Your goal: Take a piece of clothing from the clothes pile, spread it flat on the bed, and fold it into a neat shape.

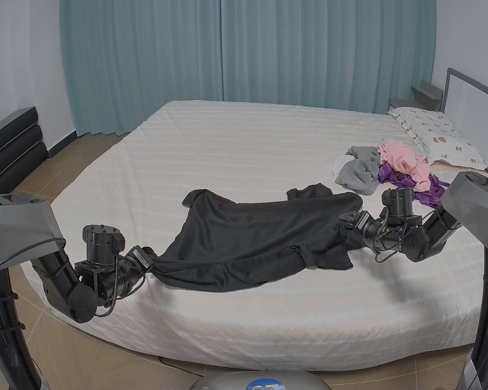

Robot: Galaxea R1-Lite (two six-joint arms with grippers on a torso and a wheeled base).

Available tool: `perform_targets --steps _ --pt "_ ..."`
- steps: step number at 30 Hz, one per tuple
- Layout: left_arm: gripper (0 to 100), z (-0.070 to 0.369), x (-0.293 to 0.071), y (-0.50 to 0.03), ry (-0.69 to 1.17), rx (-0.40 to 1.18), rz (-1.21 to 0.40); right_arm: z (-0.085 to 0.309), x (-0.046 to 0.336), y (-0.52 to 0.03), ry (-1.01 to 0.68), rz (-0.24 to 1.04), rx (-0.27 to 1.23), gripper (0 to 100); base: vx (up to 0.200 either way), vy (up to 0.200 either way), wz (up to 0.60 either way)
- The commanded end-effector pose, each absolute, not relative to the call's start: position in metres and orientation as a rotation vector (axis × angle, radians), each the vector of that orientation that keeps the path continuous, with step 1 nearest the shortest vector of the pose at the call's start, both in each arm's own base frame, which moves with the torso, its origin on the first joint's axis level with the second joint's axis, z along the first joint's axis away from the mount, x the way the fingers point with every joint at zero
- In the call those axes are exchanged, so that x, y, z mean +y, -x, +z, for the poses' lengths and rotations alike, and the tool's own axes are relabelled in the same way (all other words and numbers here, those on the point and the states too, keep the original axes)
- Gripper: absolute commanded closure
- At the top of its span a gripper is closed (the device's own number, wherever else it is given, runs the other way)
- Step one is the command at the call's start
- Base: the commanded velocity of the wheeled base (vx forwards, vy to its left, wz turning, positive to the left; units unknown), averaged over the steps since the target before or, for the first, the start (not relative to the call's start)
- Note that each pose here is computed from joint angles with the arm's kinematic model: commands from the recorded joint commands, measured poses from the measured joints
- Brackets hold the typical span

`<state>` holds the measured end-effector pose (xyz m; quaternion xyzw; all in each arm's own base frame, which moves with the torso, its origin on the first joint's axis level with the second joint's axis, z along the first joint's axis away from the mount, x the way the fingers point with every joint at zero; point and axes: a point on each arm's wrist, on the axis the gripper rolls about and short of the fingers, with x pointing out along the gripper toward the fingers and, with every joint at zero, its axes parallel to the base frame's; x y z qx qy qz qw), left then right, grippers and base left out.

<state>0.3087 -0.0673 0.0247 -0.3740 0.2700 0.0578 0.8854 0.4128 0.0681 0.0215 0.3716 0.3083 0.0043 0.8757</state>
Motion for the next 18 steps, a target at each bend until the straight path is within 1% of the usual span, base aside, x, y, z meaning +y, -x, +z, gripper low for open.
perform_targets --steps 1,5,8,12,13,15,18 --pt "100 0.026 -0.067 -0.308 0.779 0.559 0.119 0.033 0.068 -0.385 -0.779 0.056 0.715 0 0.000 0.000 0.00" --pt "100 0.026 -0.067 -0.307 0.778 0.561 0.118 0.020 0.070 -0.377 -0.765 0.039 0.784 0 0.000 0.000 0.00" --pt "100 0.027 -0.067 -0.307 0.778 0.559 0.118 0.004 0.071 -0.373 -0.759 0.021 0.840 0 0.000 0.000 0.00" --pt "100 0.026 -0.067 -0.307 0.778 0.561 0.118 -0.004 0.073 -0.372 -0.756 0.017 0.861 0 0.000 0.000 0.00" --pt "100 0.026 -0.067 -0.307 0.778 0.559 0.118 -0.011 0.076 -0.373 -0.753 0.012 0.878 0 0.000 0.000 0.00" --pt "100 0.026 -0.067 -0.307 0.778 0.559 0.118 -0.012 0.076 -0.373 -0.753 0.012 0.878 0 0.000 0.000 0.00" --pt "100 0.026 -0.068 -0.308 0.778 0.561 0.118 -0.018 0.085 -0.377 -0.745 0.026 0.888 0 0.000 0.000 0.00"
